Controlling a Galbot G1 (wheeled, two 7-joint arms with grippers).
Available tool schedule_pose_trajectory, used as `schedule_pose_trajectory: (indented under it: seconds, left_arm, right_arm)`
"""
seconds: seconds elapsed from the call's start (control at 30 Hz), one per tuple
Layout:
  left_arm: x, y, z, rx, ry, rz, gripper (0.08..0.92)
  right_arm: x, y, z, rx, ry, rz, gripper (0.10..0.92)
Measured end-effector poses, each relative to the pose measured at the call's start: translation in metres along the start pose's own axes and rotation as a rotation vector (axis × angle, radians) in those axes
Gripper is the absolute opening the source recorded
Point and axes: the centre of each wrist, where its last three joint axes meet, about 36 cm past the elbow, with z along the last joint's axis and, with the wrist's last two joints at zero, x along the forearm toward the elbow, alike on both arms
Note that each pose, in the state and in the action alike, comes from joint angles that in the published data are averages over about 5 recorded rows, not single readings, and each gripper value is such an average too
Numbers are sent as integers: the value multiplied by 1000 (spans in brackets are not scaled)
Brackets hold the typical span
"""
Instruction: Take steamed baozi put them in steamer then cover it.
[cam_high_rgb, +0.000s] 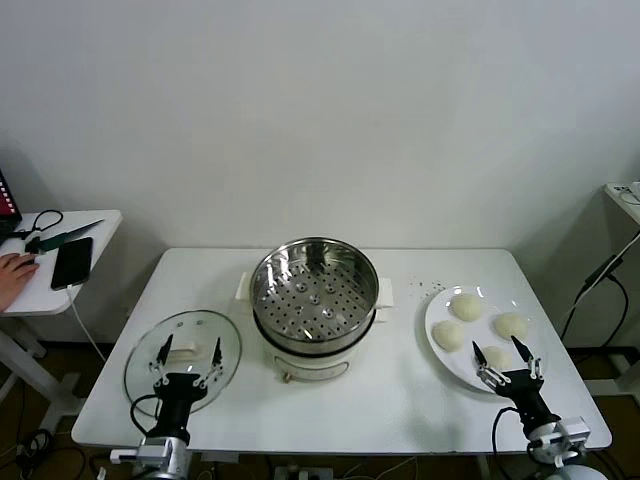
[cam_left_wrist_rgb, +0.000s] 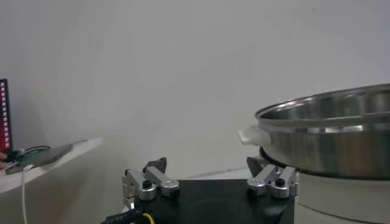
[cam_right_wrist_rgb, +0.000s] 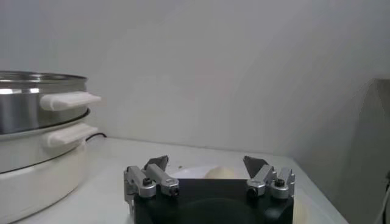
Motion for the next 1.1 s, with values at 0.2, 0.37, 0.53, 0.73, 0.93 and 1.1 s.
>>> schedule_pose_trajectory:
  seconds: [0.2,0.37,0.53,0.73,0.93,1.1]
  left_arm:
    - [1,2,-1,-2,0,-13,823]
    - [4,1,-1,1,1,-17,823]
    - [5,1,0,11,6,-25,823]
    - [2,2,2,21,19,-45,823]
    - [0,4,2,25,28,-57,823]
    - [-1,5,2,26,35,-67,823]
  right_arm:
    - [-20,-28,-18,119,59,-106,823]
    - [-47,-70,-44,302,152,-252,823]
    - [-82,-117,-79,515,271,-408,823]
    - [-133,-153,-123,724,406,-561,823]
    - [-188,-166,-160,877,533,-688,823]
    - [-230,-167,-181,973,636,-770,823]
